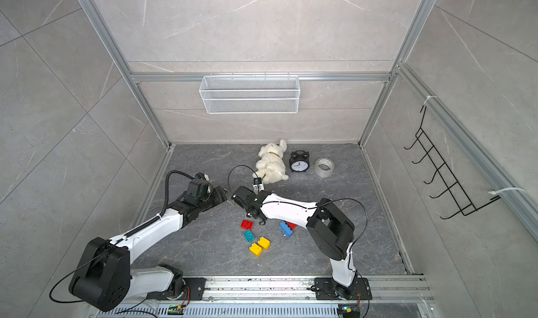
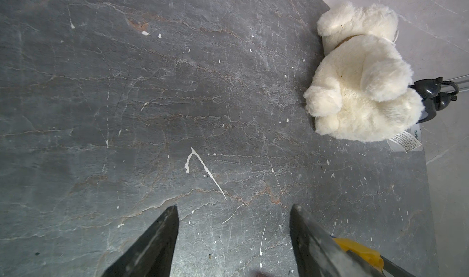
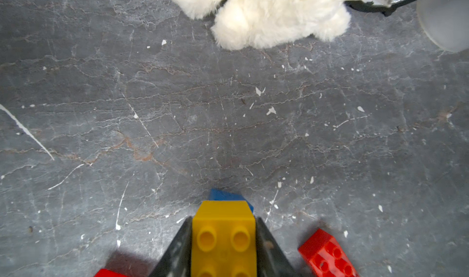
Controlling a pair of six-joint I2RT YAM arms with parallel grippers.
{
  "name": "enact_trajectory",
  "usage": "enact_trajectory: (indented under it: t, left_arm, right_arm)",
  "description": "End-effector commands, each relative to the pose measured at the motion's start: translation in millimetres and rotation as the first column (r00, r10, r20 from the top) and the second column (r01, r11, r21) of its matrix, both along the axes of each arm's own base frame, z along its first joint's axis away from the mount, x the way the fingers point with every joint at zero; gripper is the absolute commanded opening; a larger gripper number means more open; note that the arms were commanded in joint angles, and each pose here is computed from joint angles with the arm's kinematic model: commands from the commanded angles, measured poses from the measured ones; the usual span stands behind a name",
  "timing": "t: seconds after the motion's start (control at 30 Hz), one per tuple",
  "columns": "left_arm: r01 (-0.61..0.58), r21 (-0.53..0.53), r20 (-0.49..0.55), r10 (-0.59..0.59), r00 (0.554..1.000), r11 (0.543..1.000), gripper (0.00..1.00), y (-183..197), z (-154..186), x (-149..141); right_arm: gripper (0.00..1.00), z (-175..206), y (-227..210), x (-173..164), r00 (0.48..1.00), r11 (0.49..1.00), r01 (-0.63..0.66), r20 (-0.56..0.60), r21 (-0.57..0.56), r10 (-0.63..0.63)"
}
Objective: Assemble the letter r with lego
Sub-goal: Assemble the lego brick with the lego brick.
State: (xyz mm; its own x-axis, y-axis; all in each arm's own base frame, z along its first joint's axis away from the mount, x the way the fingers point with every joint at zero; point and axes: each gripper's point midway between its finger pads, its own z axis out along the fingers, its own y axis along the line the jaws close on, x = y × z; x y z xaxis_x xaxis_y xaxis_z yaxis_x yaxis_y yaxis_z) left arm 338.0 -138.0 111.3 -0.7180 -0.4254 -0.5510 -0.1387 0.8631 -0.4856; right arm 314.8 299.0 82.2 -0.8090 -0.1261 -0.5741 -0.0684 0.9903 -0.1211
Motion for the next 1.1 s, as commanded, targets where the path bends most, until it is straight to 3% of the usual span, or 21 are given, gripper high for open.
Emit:
enact_trajectory:
  t: [0.0,0.23,0.43,0.6,0.83,1.07]
  left_arm:
    - [0.003,-0.042,0.04,-0.002,0.999,0.999,0.71,-6.2,15.6,11.1]
    - [0.005,-0.044,0.028,-0.004,1.0,0.999,0.71,-8.0,11.4,12.8]
    - [0.017,-0.044,0.021,-0.016,1.0,0.999,0.71,-11.1,9.5,15.1]
    - [0.021,-0.046,0.019,-0.02,1.0,0.999,0.7,-12.1,9.3,16.1]
    - [0.015,-0.046,0.011,-0.014,1.0,0.999,0.7,-10.0,7.1,12.0]
    - [0.013,-0.046,0.012,-0.012,1.0,0.999,0.7,-10.4,5.6,13.2]
  right_arm:
    - [0.32,10.1,-10.2,1.6,0.999,1.0,0.02,0.033,-0.01,-0.02]
    - [0.28,27.0,-25.5,-4.2,0.992,0.994,0.081,0.088,0.068,-0.087]
    - [0.27,23.5,-21.1,-10.8,0.987,0.967,0.105,0.096,0.232,-0.13]
    - [0.28,21.8,-3.1,-7.1,0.995,0.972,0.011,0.098,0.236,-0.035]
    - [0.28,38.6,-18.0,-6.1,0.987,0.99,-0.072,0.15,0.12,0.053]
    - [0.29,17.1,-11.1,-14.7,0.985,0.972,-0.165,0.076,0.168,0.154]
